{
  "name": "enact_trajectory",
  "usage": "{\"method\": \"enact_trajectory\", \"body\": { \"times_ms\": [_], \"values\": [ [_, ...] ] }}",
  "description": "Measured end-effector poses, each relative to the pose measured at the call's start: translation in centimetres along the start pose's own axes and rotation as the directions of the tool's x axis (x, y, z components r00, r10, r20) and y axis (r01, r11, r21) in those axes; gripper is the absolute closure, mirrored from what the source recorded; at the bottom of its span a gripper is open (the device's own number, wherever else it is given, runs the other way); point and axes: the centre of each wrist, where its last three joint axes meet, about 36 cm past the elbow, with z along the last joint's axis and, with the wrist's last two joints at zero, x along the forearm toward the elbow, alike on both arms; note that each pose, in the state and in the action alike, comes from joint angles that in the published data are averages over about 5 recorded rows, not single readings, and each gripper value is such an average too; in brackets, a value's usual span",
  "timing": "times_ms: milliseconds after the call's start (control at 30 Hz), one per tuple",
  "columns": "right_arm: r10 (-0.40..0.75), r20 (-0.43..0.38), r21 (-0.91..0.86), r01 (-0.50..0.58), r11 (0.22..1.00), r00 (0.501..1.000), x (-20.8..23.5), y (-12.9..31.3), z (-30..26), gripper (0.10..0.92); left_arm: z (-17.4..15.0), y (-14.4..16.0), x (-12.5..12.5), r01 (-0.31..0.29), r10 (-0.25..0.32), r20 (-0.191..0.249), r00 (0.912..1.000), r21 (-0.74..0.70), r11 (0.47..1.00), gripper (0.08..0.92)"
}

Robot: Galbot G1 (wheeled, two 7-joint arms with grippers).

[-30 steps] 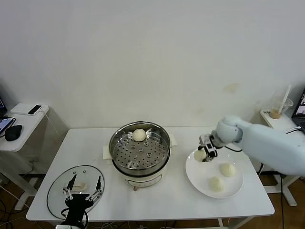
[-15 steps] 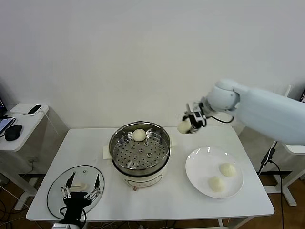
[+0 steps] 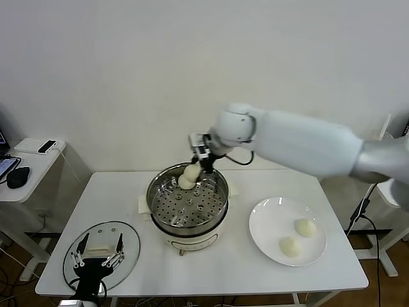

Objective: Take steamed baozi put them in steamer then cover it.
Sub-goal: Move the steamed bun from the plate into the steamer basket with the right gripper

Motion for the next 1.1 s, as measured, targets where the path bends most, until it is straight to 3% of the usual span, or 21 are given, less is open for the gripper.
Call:
{"method": "enact_trajectory", "body": {
  "times_ms": [500, 933, 1100],
  "values": [
    [-0.065, -0.011, -0.012, 0.065, 0.998, 0.998, -7.5, 0.5, -4.8, 0.438, -0.1, 0.4, -0.6, 0.008, -0.008, 0.012, 0.9999, 0.004, 1.000, 0.177],
    [-0.046, -0.056, -0.017, 0.045, 0.999, 0.997, -9.6, -0.1, -5.3, 0.436, 0.1, 0.6, -0.7, 0.011, -0.011, 0.008, 0.9999, 0.005, 1.000, 0.177],
    [-0.048, -0.066, -0.013, 0.047, 0.999, 0.997, -9.9, -0.2, -5.1, 0.363, 0.1, 0.5, -0.7, 0.011, -0.011, 0.008, 0.9999, 0.007, 1.000, 0.177]
  ]
}}
